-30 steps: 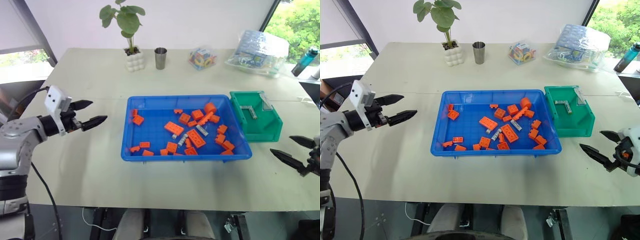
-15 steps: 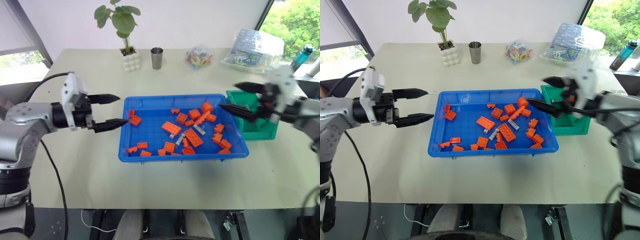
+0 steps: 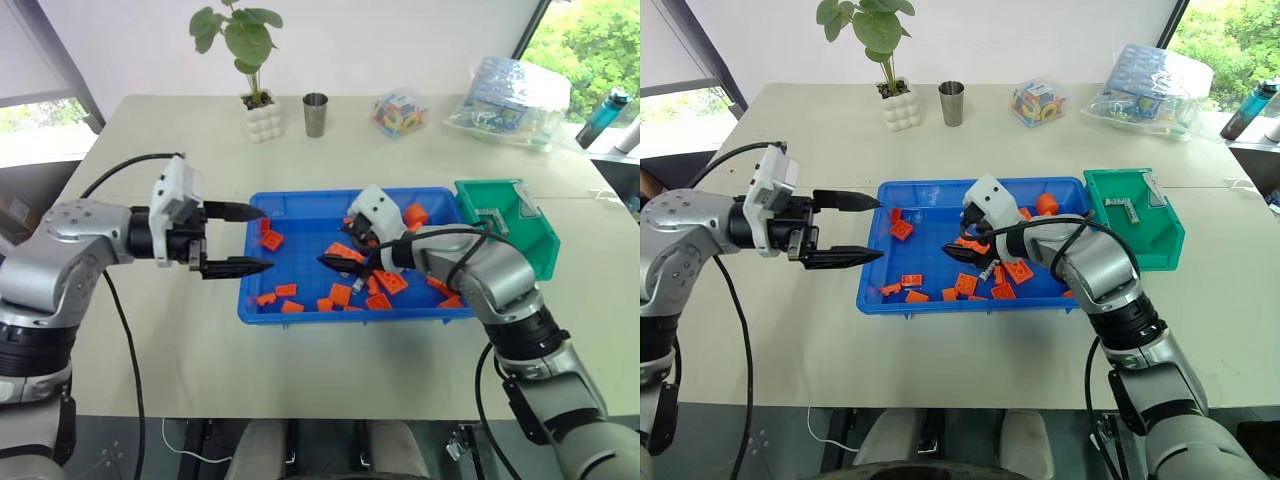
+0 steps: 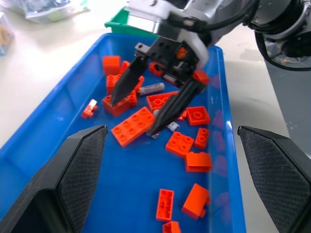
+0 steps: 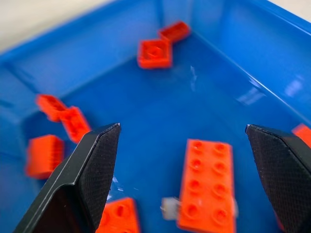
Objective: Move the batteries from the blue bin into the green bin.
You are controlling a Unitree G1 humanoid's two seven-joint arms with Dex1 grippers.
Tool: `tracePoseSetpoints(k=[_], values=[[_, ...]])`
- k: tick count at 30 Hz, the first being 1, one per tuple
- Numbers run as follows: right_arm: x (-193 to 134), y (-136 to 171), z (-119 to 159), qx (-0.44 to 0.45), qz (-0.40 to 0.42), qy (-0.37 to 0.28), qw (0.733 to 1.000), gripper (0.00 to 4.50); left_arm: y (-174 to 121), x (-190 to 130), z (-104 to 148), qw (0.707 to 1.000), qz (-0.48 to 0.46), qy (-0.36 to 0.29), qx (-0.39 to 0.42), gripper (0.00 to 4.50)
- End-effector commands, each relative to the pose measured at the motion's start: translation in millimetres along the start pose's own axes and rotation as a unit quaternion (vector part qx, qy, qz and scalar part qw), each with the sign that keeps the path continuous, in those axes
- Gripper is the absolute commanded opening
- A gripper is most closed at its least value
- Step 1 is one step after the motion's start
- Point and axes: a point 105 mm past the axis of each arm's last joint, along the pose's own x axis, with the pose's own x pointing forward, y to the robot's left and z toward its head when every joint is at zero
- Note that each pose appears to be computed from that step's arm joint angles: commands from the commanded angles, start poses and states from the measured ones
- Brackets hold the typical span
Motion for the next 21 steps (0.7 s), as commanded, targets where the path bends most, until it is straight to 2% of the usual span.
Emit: tracePoseSetpoints(k=[1,16,19,21], values=[[6,3,2,-0.003,-0.005,0.008,1.000,4.27,-5,5,12,1.000,-0.021,-0.009,0.021,4.50],[21,-11,-19,0.003,-0.029,0.045,0.999,4.27,-9,12,18,0.999,-0.034,-0.014,0.027,4.50],[22,-11,-17,0.005,-0.024,0.037,0.999,3.37,-9,11,16,0.999,-0.033,-0.014,0.027,4.50],[22,-9,-13,0.007,-0.020,0.031,0.999,2.46,-10,11,15,0.999,-0.033,-0.014,0.027,4.50]])
